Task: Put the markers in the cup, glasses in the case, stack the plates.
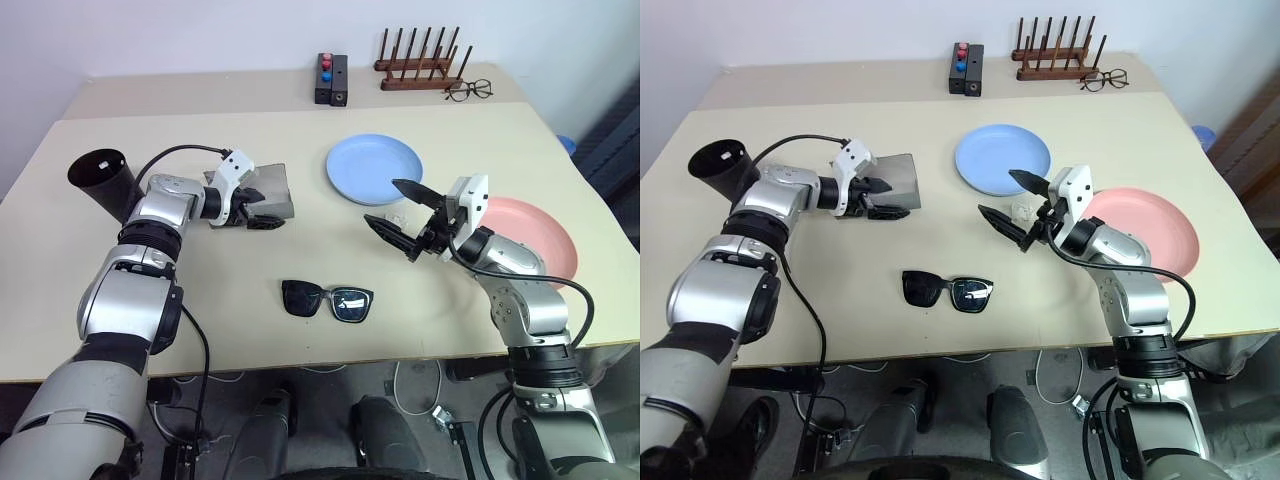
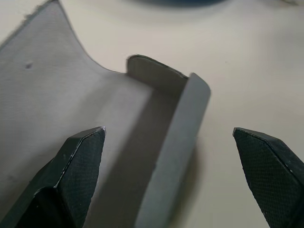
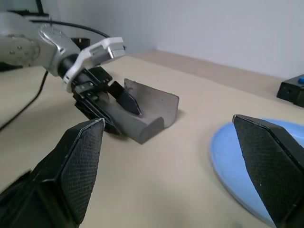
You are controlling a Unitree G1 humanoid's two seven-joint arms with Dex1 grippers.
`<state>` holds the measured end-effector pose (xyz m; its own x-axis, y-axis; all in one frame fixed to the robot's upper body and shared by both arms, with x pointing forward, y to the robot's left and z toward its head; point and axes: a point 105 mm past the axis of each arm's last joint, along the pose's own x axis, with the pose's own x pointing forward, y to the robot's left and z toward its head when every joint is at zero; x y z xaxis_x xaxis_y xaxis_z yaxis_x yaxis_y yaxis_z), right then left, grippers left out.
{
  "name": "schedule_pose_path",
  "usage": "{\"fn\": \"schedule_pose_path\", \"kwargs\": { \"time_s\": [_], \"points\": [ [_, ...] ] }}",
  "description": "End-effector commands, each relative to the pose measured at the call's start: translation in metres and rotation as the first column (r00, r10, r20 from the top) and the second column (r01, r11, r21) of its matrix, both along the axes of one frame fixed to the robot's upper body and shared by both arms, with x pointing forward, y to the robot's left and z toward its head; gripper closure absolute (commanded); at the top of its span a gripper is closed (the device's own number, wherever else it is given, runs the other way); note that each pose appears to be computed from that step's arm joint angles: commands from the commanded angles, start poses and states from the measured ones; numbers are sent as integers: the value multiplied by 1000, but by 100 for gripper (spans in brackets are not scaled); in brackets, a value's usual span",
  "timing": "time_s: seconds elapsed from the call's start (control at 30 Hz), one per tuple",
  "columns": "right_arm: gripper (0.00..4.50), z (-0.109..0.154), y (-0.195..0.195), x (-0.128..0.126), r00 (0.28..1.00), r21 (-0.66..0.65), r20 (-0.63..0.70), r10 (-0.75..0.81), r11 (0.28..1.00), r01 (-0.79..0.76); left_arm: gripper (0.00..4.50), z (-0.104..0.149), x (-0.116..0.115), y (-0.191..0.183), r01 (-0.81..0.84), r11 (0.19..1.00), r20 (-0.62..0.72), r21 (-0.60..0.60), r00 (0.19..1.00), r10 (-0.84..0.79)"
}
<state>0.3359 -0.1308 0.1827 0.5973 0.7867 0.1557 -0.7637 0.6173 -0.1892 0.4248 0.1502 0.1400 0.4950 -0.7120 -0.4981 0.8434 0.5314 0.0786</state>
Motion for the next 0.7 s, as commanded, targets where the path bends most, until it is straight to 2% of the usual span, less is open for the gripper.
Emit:
{"fn": "schedule_pose_path", "kwargs": {
  "time_s": [0.03, 0.2, 0.53, 0.6, 0.7],
  "points": [
    [6, 15, 3, -1, 998, 7, 59, 6, 1000, -7, 133, 11, 1, 3, 8, 1000, 24, -6, 1000, -7],
    [6, 13, 15, -2, 998, 11, 55, 30, 999, -30, 384, 9, 0, 5, 6, 1000, 23, 4, 1000, -6],
    [6, 16, 21, -1, 998, 14, 55, 38, 999, -39, 384, 16, 0, 6, 11, 1000, 28, -16, 1000, -10],
    [6, 16, 22, -1, 998, 16, 56, 39, 999, -40, 438, 18, 0, 6, 14, 999, 20, -33, 1000, -14],
    [6, 16, 23, -1, 998, 16, 55, 41, 999, -42, 447, 19, -1, 7, 11, 999, 16, -36, 1000, -11]
  ]
}}
